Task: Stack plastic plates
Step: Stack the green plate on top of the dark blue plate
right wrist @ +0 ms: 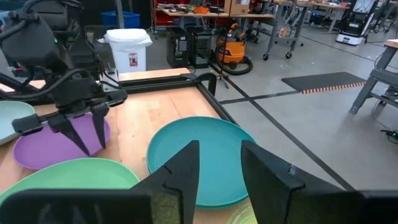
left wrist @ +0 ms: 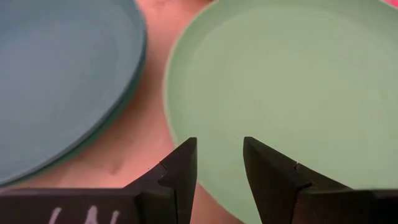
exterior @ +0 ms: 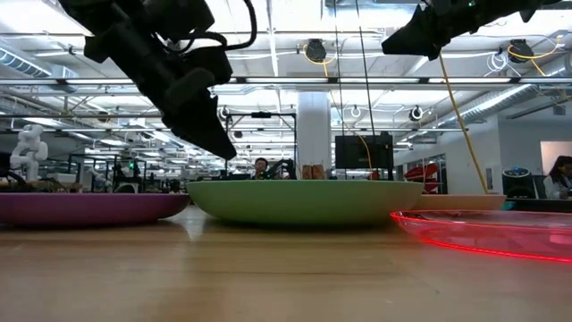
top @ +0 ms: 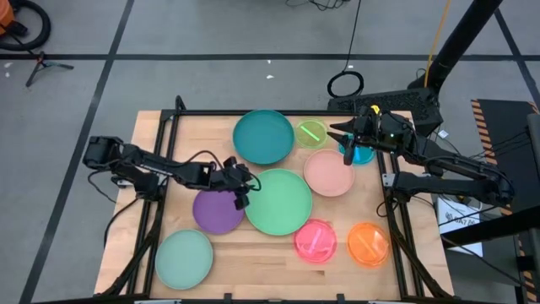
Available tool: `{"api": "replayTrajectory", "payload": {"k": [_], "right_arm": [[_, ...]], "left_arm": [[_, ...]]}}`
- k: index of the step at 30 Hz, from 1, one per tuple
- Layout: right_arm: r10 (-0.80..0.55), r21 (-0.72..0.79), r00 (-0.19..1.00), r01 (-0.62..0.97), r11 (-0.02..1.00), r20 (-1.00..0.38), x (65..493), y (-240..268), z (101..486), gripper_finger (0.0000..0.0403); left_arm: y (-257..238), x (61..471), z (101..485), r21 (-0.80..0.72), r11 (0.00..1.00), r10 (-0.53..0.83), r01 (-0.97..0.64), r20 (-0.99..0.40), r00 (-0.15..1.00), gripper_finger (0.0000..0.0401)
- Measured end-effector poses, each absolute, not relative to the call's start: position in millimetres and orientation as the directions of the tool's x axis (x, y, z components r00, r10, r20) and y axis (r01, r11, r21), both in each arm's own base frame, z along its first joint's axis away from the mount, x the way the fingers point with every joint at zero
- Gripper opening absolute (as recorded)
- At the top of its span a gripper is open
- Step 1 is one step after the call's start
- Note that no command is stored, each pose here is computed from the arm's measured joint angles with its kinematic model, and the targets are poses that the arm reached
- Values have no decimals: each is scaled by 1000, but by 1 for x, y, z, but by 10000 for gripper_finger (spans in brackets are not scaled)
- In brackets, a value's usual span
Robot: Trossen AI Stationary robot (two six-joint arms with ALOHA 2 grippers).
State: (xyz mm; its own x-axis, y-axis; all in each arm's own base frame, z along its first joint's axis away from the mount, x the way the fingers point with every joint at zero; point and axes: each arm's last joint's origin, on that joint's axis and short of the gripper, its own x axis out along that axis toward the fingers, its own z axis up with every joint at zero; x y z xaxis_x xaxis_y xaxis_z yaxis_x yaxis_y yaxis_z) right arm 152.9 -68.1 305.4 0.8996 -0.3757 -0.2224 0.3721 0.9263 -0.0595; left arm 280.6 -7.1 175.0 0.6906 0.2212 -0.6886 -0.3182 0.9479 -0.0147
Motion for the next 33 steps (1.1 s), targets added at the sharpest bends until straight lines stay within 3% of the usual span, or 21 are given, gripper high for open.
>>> {"api": "replayTrajectory", "payload": {"k": [14,24,33], "right_arm": [[-376,-60,901,372,926,-217,153,-68,306,114],[-376,-60,901,372,926,-217,153,-68,306,114],[-377,-68,901,371,926,-216,153,-68,306,114]], "left_arm": [[-3,281,170,-42,922,248,-385,-702,668,142],[-3,281,170,-63,911,248,-407,-705,664,239],[-3,285,159,-51,910,251,-412,-724,642,250]]}}
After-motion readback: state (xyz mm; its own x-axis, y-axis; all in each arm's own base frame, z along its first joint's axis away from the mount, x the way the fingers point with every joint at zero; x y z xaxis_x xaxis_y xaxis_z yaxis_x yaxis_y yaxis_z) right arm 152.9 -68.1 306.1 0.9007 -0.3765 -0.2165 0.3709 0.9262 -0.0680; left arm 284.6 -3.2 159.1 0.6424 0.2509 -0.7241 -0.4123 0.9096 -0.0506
